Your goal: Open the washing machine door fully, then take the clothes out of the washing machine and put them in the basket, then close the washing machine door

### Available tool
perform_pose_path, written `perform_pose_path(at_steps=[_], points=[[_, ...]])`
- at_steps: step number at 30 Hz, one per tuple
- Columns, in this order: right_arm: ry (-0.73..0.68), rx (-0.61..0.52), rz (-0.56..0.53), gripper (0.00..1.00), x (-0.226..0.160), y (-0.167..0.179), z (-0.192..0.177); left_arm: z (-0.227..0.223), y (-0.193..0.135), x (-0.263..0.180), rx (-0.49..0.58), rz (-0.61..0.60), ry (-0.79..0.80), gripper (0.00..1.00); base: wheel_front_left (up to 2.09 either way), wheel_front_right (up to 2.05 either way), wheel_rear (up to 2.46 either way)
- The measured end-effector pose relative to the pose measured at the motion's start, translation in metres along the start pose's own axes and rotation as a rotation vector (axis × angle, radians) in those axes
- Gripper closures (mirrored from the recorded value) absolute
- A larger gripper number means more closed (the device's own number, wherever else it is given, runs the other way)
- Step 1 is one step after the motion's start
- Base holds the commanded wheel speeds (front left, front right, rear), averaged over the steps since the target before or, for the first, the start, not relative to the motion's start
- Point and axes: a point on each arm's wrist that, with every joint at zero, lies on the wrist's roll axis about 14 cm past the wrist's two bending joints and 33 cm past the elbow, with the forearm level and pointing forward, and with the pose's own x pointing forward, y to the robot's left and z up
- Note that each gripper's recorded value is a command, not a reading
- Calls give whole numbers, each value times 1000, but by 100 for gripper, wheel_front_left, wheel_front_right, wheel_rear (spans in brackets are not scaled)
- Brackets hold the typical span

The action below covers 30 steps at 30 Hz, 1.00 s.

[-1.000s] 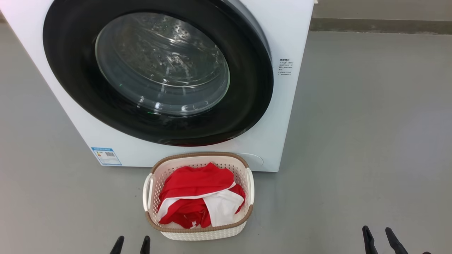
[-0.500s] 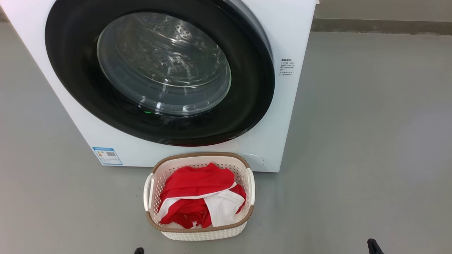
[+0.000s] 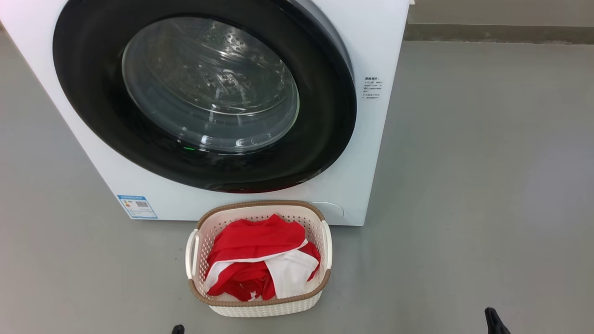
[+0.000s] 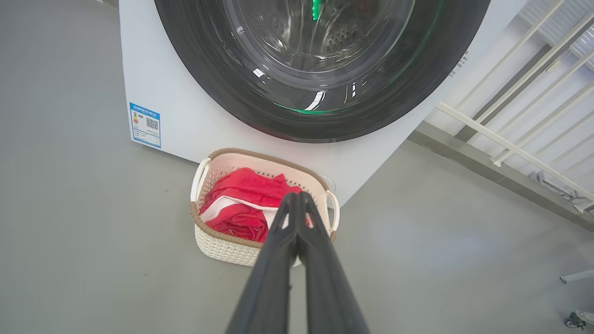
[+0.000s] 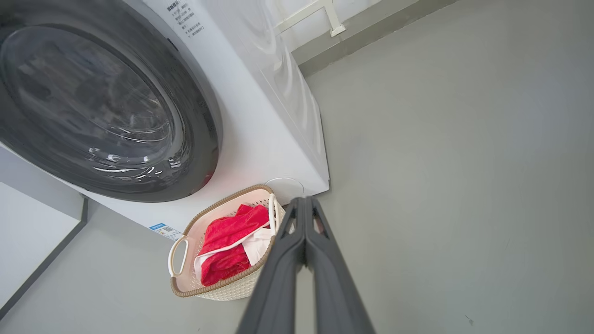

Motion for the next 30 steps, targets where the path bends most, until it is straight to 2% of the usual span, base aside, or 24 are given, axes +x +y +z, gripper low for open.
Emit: perform_pose_path(at_steps=[30], points=[[-37, 284, -11, 100, 16, 4, 22, 14, -2, 20, -310, 13, -10, 100, 0, 0, 0]])
